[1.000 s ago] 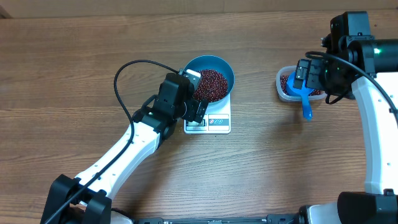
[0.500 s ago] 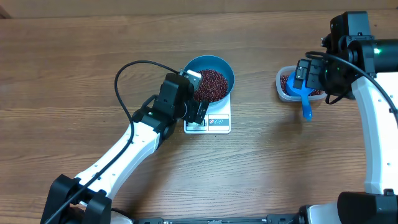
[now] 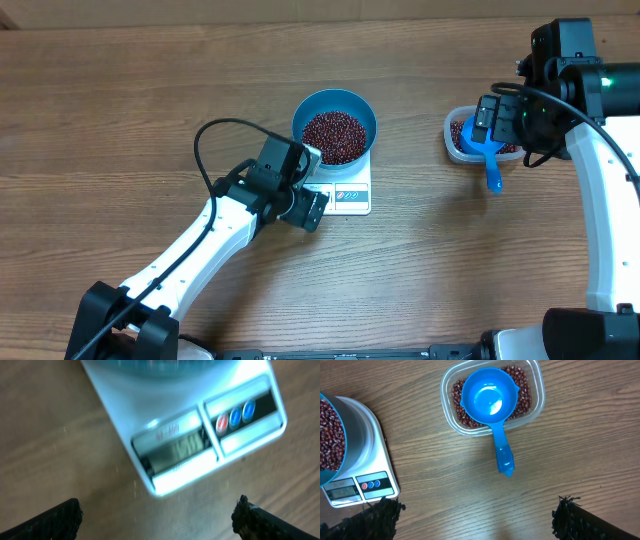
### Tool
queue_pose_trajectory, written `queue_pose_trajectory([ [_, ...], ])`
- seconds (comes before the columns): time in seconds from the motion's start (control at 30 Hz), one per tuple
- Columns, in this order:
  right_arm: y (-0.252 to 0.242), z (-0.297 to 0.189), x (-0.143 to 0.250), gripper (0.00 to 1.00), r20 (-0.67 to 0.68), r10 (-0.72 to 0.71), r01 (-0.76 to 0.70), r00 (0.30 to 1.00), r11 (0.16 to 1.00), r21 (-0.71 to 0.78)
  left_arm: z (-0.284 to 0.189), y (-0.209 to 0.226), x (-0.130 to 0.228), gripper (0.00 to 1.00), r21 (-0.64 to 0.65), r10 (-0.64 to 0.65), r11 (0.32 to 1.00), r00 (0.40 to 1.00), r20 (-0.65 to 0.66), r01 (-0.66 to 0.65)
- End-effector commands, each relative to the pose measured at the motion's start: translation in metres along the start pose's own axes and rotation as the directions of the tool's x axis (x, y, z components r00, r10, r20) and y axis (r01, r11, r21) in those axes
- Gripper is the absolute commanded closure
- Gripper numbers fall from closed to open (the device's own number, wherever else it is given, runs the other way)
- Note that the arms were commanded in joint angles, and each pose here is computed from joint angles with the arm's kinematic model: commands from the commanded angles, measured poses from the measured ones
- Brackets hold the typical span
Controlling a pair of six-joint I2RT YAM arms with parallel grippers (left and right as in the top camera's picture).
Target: Scoop item into bowl and weigh 150g on scale
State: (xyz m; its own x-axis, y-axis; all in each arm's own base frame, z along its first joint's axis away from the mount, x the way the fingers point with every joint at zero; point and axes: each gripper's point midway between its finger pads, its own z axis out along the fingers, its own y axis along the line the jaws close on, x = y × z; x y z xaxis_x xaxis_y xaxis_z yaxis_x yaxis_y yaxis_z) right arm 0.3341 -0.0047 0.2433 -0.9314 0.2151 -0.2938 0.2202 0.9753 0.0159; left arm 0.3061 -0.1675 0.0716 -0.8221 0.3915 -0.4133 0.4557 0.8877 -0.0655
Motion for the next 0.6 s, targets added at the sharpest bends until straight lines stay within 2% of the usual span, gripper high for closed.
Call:
queue_pose_trajectory([
  [0.0, 0.001, -0.005, -0.004, 0.0, 0.021, -0.008, 0.008, 1.0, 1.0, -0.013, -0.013, -0.006, 0.005, 0.01, 0.023, -0.018, 1.0, 1.0, -0.021, 0.018],
  [0.13, 0.001, -0.005, -0.004, 0.0, 0.021, -0.008, 0.008, 1.0, 1.0, -0.013, -0.019, -0.007, 0.016, 0.0, 0.021, -0.033, 0.999, 0.998, -0.055, 0.034],
  [0.57, 0.001, -0.005, -0.004, 0.0, 0.021, -0.008, 0.008, 1.0, 1.0, -0.013, -0.016, -0.022, 0.022, 0.0, 0.043, -0.006, 0.999, 1.0, -0.027, 0.007],
])
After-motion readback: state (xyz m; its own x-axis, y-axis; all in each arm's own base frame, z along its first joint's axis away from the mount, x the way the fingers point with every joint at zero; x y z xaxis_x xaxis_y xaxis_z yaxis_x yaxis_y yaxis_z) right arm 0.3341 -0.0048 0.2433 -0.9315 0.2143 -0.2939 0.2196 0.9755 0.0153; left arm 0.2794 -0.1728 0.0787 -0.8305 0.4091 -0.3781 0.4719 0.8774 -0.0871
